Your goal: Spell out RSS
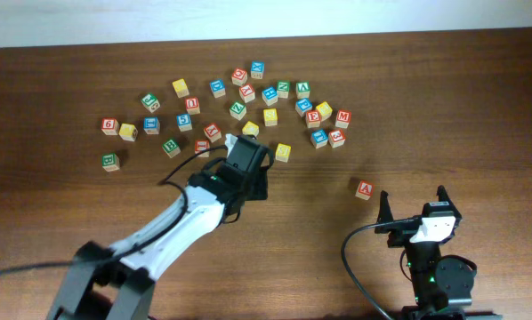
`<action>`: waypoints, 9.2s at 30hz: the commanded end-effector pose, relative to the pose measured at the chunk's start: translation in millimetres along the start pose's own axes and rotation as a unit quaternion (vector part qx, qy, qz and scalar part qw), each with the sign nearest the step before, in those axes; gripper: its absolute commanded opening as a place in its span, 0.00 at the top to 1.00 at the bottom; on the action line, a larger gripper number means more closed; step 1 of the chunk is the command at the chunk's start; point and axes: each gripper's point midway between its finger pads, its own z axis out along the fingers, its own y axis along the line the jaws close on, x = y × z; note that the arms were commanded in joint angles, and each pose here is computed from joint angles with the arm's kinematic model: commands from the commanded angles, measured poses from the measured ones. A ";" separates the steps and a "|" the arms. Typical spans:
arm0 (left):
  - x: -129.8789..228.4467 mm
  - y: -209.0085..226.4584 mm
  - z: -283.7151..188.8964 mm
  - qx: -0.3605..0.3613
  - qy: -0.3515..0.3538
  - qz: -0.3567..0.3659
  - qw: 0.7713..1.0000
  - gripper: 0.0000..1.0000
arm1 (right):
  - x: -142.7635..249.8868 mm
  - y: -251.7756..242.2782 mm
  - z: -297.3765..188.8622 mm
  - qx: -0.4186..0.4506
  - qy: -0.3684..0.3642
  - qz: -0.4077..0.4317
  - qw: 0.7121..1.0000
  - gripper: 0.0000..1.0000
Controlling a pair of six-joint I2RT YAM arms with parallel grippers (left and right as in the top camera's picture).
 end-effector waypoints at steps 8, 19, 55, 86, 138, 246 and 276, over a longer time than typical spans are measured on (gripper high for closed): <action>32.3 37.9 35.0 -0.093 0.049 -0.018 0.994 0.68 | 2.9 -2.6 0.1 0.006 0.002 0.001 1.000 0.02; 30.0 43.9 37.0 -0.073 0.064 -0.018 0.995 0.71 | 2.9 -2.6 0.1 0.006 0.002 0.001 1.000 0.02; -72.8 187.9 -202.5 -0.137 -0.082 -0.292 0.943 0.01 | 2.9 -2.6 0.1 0.006 0.002 0.001 1.000 0.02; -12.8 216.5 -211.5 -0.186 0.022 -0.345 0.920 0.01 | -75.6 260.8 102.2 -0.415 0.510 0.086 0.748 0.02; -12.8 216.5 -211.5 -0.186 0.022 -0.345 0.920 0.01 | 129.6 209.7 152.8 -0.007 0.668 0.086 0.739 0.80; -47.0 124.0 -174.4 -0.098 0.009 -0.177 0.979 0.01 | -108.5 -97.9 78.6 0.302 0.499 0.262 0.769 0.02; 6.0 222.8 -202.0 -0.171 0.086 -0.359 0.914 0.01 | -102.1 8.1 102.8 0.066 0.554 0.288 0.778 0.02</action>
